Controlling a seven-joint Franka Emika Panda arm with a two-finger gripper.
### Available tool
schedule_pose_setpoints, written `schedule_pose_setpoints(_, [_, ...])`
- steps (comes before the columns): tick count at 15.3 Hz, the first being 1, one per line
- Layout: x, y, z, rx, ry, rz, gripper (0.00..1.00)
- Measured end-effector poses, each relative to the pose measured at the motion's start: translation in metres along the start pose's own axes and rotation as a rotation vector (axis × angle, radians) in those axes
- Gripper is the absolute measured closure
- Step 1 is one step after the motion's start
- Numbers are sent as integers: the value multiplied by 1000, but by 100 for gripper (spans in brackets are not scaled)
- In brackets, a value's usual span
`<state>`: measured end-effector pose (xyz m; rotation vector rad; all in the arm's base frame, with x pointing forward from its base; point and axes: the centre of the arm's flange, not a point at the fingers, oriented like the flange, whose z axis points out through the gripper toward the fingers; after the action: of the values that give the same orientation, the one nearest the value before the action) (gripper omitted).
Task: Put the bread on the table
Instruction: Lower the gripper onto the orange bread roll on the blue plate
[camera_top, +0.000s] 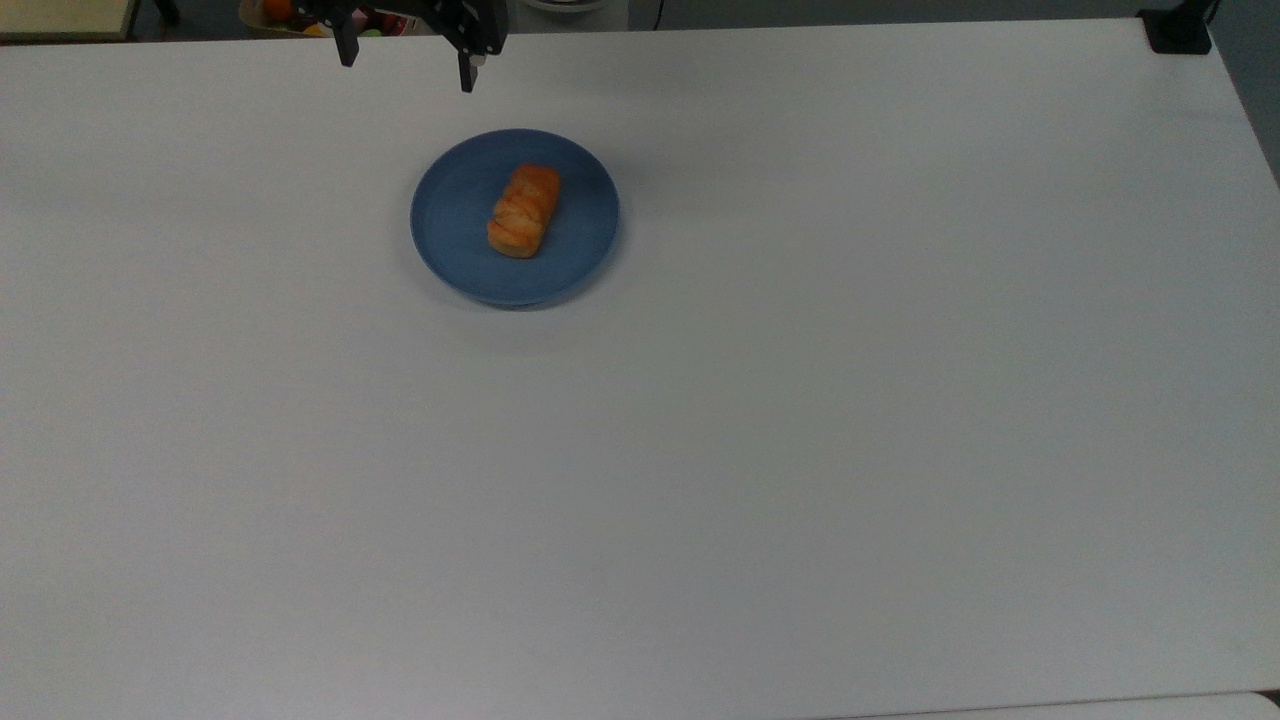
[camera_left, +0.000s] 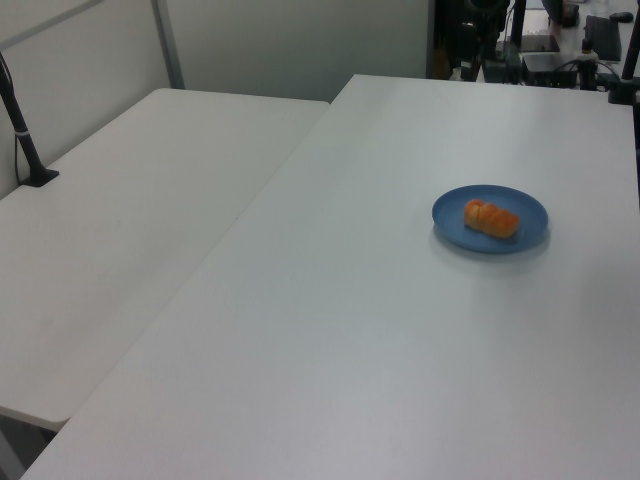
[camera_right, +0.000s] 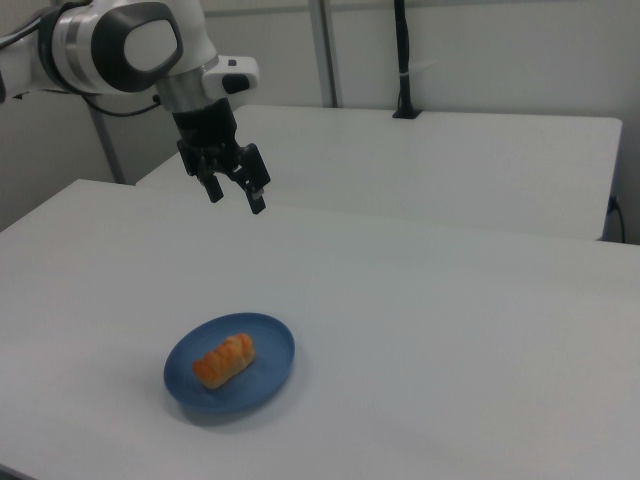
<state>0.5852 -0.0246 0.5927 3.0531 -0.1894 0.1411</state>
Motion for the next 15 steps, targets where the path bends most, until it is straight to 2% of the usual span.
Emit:
schedule_pose_setpoints(7, [-11,6,8,17,-33,11,0])
schedule_pose_setpoints(10, [-22,-2,44,19,-111,-17,0])
schedule_pose_setpoints(12, [-36,-11,84,14,-198,-49,0])
schedule_pose_setpoints(15, [-48,-16,134,15,-209,-57,0])
